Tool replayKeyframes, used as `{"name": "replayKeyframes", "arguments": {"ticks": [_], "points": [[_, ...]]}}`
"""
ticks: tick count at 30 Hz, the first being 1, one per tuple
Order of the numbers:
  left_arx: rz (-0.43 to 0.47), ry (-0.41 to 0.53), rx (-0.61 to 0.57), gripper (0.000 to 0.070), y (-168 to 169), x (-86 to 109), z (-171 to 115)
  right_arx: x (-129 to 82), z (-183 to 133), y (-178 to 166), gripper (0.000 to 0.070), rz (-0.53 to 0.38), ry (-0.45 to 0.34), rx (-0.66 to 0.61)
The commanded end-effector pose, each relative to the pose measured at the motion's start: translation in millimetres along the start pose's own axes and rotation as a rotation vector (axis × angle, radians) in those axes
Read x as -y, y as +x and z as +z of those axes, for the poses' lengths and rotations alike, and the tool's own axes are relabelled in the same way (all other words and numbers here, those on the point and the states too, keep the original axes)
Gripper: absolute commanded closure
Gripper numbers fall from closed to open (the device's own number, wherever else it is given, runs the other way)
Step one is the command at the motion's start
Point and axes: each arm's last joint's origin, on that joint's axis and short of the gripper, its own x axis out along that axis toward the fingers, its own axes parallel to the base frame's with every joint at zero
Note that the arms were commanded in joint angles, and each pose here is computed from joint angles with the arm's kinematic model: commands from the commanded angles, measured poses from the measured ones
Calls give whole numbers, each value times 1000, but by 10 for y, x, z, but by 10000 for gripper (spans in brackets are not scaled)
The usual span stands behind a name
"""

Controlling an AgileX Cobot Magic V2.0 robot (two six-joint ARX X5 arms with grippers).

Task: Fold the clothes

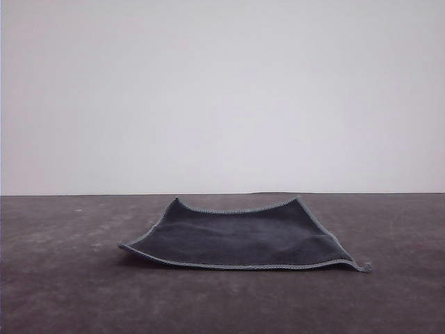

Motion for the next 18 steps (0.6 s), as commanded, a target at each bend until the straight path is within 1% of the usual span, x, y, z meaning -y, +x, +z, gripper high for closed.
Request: {"name": "replayKeyframes", "arguments": {"ticks": [1, 3, 5, 7, 9, 12, 15, 18], "points": [[-35, 27, -21, 697, 20, 35, 46, -20, 50, 38, 693, 29, -50, -13], [-63, 47, -48, 697, 67, 78, 47, -43, 58, 104, 693, 55, -71, -42], [-97, 101, -61, 697, 102, 140, 45, -86, 62, 140, 693, 85, -97, -53], [-137, 195, -57, 697, 131, 210, 49, -138, 64, 168, 693, 124, -123, -59], [-189, 322, -47, 697, 161, 287, 55, -192, 68, 191, 693, 165, -161, -60], [-237, 448, -49, 697, 190, 358, 45, -245, 64, 201, 693, 207, -225, -59], [-249, 471, -63, 697, 215, 380, 36, -263, 58, 199, 693, 222, -259, -59], [-249, 468, -63, 697, 221, 382, 39, -263, 58, 199, 693, 222, -260, -59]]}}
